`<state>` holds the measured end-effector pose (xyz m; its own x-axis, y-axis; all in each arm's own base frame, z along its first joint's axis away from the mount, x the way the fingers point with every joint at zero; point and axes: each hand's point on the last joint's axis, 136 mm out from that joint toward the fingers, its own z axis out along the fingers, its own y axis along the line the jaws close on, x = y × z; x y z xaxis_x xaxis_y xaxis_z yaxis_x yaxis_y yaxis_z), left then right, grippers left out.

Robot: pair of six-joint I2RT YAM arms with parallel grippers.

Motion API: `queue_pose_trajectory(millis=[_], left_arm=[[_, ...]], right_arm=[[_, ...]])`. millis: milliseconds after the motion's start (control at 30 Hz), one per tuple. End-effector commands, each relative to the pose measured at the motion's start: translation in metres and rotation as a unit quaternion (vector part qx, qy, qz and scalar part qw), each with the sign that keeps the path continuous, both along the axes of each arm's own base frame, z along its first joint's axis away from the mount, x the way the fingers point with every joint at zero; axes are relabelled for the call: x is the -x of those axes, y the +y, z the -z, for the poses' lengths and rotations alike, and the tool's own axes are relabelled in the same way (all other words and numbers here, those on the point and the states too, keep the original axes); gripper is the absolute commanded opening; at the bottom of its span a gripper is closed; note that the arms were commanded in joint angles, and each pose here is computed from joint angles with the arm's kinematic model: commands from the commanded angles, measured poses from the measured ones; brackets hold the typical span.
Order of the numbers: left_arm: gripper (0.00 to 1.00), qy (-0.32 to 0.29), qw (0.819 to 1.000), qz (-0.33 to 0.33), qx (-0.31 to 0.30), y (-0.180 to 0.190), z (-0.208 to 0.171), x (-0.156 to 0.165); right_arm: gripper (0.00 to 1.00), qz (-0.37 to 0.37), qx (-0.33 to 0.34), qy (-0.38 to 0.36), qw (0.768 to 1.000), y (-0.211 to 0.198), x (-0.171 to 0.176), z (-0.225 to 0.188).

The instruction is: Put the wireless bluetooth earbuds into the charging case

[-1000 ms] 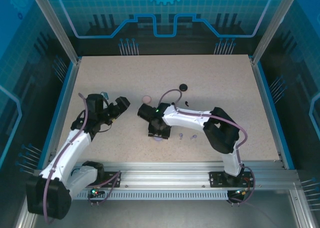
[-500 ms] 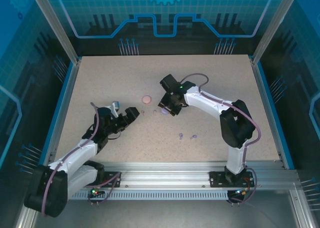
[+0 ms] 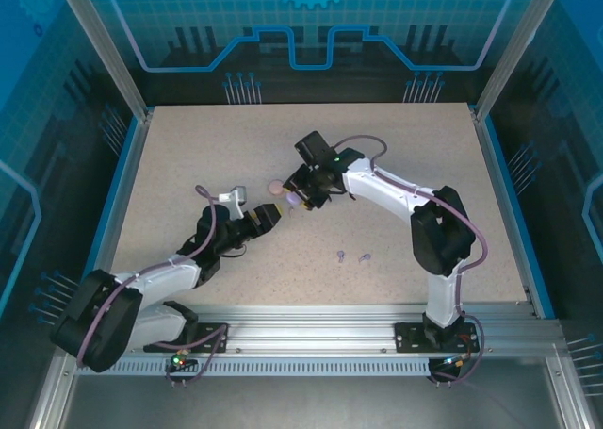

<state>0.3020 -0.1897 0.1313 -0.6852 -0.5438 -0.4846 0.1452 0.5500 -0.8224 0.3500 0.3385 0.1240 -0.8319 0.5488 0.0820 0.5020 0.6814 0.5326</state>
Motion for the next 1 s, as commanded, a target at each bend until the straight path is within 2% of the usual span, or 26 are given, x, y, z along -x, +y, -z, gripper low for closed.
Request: queue_pose_trajectory(millis=[0, 433, 967], left_arm=[[0.68, -0.043, 0.999, -0.002, -0.003, -0.007, -0.016, -0.011], [0.61, -0.055, 0.998, -0.007, -0.005, -0.017, -0.02, -0.028], [0.36, -0.055, 0.998, -0.007, -0.003, -0.023, -0.018, -0.038]], right_arm=[[0.43, -0.006, -0.02, 0.002, 1.0, 0.017, 0.005, -0.011], [0.43, -0.024, -0.026, 0.0, 0.999, 0.032, 0.021, -0.016], [0.43, -0.026, -0.028, 0.002, 0.999, 0.033, 0.025, -0.014]])
